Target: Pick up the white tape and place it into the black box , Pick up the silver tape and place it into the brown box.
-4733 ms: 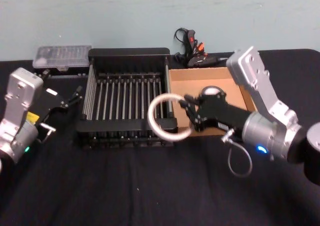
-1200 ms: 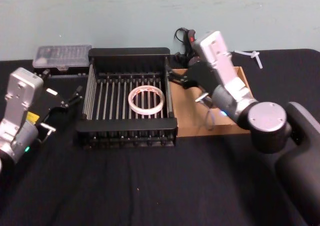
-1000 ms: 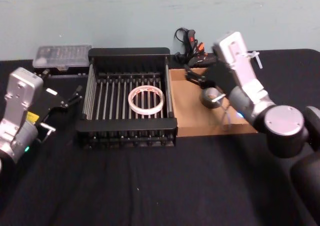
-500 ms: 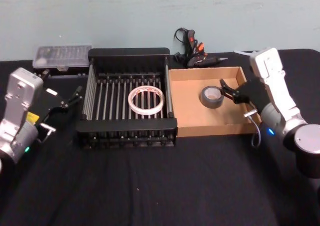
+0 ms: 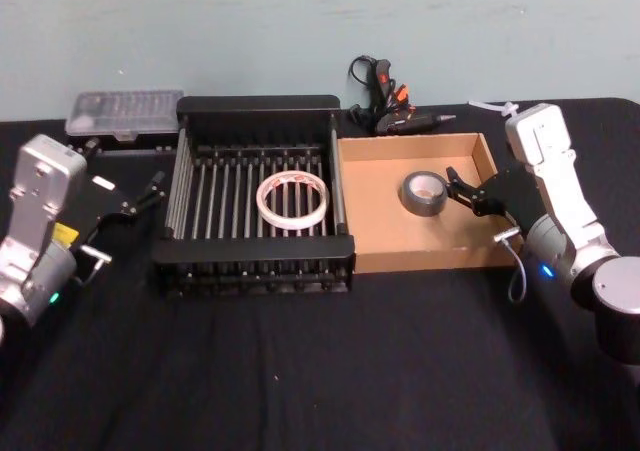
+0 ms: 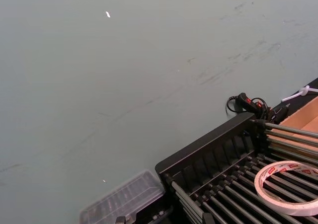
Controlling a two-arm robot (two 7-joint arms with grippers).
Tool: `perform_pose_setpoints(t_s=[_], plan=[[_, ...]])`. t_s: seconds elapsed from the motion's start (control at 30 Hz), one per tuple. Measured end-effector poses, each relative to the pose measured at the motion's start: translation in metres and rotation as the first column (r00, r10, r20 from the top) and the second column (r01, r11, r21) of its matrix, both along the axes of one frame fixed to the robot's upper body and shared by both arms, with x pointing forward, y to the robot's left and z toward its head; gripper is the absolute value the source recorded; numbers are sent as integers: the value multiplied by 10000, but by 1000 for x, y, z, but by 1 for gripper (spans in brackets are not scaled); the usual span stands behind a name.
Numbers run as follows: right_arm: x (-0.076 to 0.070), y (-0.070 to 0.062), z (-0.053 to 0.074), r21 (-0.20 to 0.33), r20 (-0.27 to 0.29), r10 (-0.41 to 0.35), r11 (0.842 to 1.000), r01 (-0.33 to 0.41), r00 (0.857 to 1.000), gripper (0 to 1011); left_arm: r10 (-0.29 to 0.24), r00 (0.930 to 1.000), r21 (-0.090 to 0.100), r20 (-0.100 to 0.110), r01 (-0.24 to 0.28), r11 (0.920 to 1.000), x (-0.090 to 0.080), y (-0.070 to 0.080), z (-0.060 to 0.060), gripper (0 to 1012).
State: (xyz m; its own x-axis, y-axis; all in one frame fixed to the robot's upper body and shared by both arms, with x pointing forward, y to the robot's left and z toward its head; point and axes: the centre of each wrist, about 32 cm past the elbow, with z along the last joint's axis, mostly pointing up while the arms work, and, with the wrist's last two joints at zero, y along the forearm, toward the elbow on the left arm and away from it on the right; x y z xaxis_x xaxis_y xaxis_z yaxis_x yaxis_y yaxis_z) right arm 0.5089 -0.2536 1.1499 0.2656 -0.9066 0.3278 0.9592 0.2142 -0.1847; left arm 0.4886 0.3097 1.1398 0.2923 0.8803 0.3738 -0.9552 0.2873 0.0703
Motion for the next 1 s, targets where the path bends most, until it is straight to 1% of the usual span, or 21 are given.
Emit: perform_pose_setpoints(t_s=[1.0], plan=[[0,0,1,2,27,28,10000,-28,10000,1002,0,10000,0,0,0,10000,0,0,0,1001]])
